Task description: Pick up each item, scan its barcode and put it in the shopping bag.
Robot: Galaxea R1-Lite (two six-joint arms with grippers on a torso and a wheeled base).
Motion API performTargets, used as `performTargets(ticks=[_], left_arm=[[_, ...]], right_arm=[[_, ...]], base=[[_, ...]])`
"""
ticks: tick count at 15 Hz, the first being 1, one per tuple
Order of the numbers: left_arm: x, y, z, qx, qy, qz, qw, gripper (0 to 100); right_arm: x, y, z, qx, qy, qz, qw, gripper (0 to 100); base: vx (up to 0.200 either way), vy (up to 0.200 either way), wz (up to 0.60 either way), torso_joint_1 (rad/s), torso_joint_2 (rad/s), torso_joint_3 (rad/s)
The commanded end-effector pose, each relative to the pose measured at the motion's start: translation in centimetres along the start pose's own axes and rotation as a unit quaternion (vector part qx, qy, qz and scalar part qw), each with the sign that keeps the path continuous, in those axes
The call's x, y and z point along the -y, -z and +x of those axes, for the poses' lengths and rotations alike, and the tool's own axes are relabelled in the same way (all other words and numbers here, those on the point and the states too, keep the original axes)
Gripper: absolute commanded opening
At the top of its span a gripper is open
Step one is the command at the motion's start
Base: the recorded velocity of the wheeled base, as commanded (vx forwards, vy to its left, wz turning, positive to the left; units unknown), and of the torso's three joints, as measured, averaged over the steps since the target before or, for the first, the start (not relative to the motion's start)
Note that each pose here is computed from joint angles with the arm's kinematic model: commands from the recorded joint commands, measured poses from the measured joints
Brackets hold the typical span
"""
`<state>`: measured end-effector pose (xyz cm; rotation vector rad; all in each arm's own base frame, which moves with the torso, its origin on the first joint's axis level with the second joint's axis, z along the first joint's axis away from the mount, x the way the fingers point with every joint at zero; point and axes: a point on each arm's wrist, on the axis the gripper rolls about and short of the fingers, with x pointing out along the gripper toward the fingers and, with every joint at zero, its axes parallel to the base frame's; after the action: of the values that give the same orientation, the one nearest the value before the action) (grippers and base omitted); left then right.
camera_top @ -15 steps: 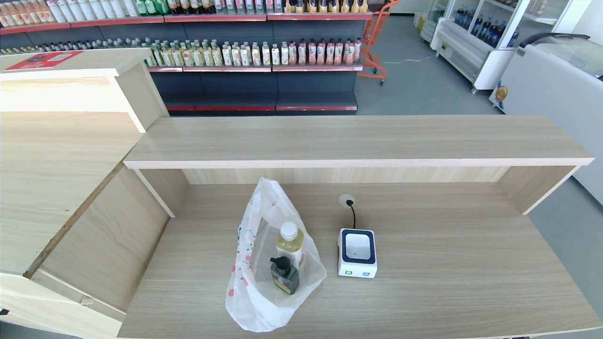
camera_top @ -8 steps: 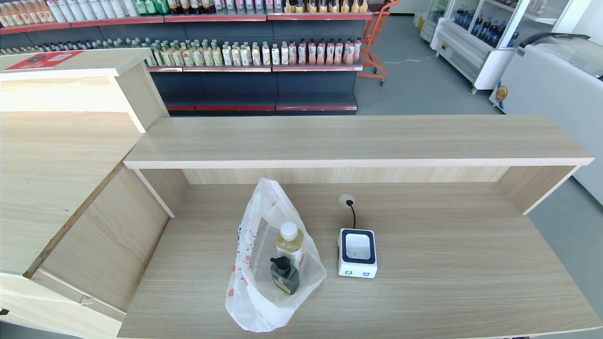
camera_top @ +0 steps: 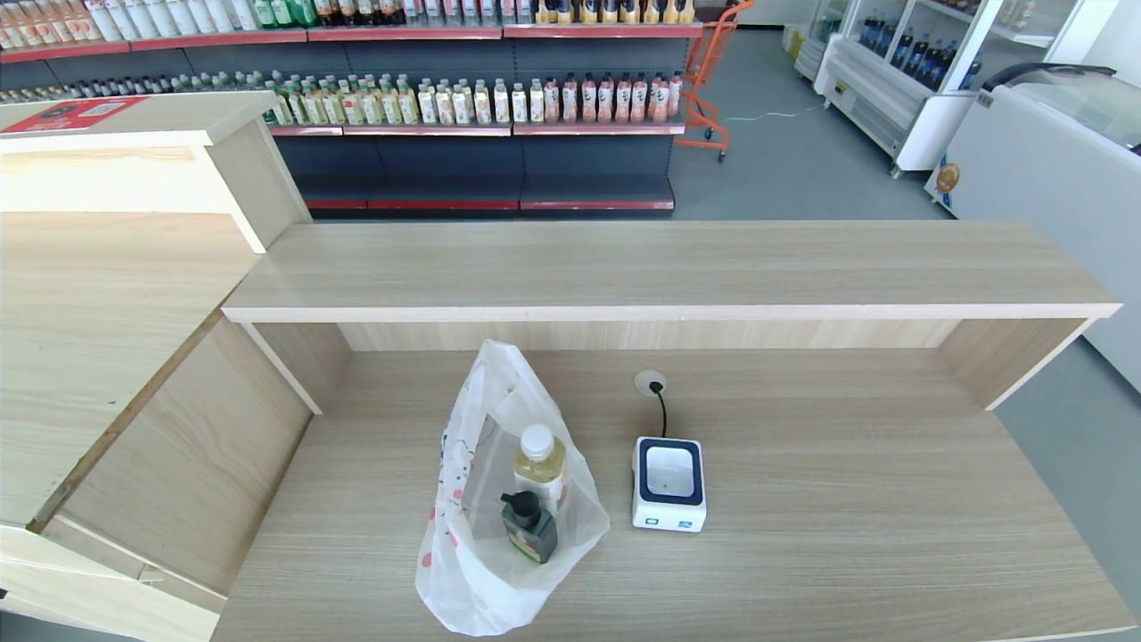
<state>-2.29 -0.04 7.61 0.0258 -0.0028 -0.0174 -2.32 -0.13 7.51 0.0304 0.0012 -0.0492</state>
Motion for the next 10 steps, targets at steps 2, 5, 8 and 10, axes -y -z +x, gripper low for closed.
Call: performTargets(ticks=[2, 5, 8, 10], left_arm=[[0.00, 0.00, 0.00, 0.000, 0.000, 0.000, 1.0000, 100], [0.00, 0.02, 0.00, -0.001, 0.000, -0.012, 0.9999, 100], [0.01, 0.00, 0.00, 0.000, 0.000, -0.013, 0.9999, 100], [0.01, 0.00, 0.00, 0.000, 0.000, -0.014, 0.9999, 100]], right_arm=[[0.00, 0.00, 0.03, -0.002, -0.001, 0.000, 1.000, 0], [0.00, -0.04, 0.02, -0.001, -0.001, -0.001, 1.000, 0], [0.00, 0.00, 0.03, -0.002, -0.001, 0.001, 1.000, 0], [0.00, 0.00, 0.03, -0.002, -0.001, 0.000, 1.000, 0]], base=[[0.000, -0.200, 0.00, 0.007, 0.00, 0.002], [0.000, -0.133, 0.00, 0.000, 0.00, 0.000], [0.000, 0.000, 0.00, 0.000, 0.00, 0.000], [0.200, 0.000, 0.00, 0.000, 0.00, 0.000]])
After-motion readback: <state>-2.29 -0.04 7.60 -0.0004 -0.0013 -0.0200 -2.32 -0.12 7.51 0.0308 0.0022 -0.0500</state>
